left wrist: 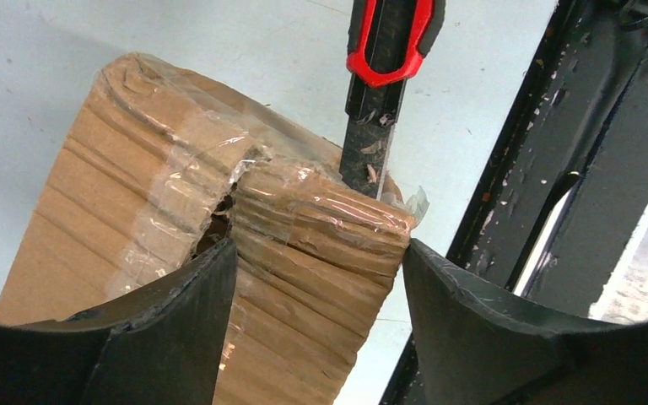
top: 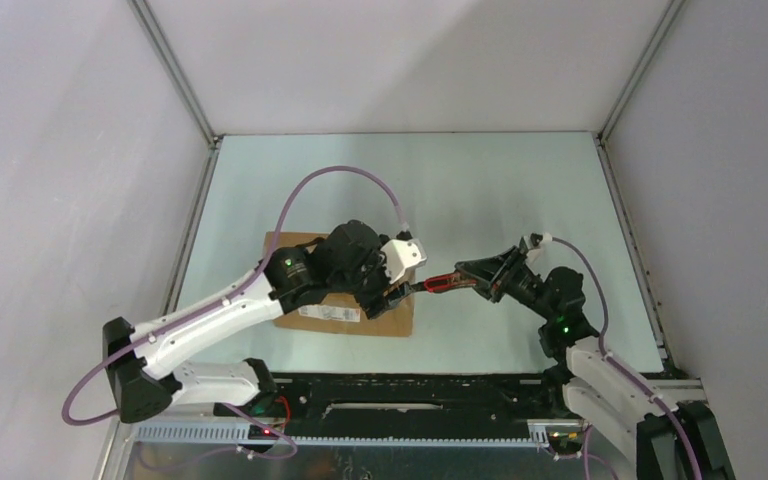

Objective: Unpack the express box
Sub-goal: Cut the express box at the center of the board.

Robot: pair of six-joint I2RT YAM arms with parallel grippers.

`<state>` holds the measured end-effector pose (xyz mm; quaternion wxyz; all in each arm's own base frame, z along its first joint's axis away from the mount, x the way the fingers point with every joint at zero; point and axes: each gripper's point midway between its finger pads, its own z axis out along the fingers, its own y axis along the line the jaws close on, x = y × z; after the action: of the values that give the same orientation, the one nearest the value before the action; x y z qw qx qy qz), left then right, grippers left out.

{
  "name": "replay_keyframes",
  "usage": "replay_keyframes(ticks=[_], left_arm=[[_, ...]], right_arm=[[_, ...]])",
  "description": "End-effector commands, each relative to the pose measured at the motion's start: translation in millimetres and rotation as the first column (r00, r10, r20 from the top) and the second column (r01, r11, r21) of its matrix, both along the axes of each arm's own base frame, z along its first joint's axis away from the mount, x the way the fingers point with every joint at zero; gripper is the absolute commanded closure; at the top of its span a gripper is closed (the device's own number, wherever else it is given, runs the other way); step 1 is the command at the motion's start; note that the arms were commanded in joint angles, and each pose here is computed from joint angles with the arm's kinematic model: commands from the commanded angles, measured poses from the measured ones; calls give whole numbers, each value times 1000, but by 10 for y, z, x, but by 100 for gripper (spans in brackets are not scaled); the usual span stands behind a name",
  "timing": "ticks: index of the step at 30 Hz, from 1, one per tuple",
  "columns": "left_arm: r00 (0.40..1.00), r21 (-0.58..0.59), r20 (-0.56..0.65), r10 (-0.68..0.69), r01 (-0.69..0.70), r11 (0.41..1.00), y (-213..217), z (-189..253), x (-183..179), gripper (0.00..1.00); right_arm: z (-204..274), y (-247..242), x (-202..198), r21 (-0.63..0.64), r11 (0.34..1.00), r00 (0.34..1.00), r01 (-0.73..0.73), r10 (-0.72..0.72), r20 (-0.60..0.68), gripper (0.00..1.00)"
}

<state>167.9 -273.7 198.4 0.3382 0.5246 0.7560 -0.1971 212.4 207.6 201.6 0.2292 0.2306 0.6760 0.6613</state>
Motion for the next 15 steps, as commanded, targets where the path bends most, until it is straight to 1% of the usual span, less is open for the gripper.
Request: replay_keyframes(ticks=[1,3,6,10,13,15], left_arm=[[999,47,11,-48,47,998,30,-186,-132,29],[997,39,29,-68,67,997,-9,-182,-159,32],[995,25,64,-74,73,997,-50,-151,-151,35],[992,18,88,-87,85,996,-70,-136,-159,41],[991,17,104,-83,81,997,-45,-154,-152,51],[990,10,116,-74,73,997,-29,-157,-147,59]], right_arm=[[210,73,-69,125,992,999,-32,28,34,100],[172,136,-92,126,991,999,-32,30,15,100],[135,199,-111,119,993,1000,3,-2,-5,100],[83,114,-90,134,988,996,80,-76,-41,100],[-21,-40,-27,76,986,988,148,-144,-57,100],[7,-131,-2,36,982,983,183,-182,-26,100]])
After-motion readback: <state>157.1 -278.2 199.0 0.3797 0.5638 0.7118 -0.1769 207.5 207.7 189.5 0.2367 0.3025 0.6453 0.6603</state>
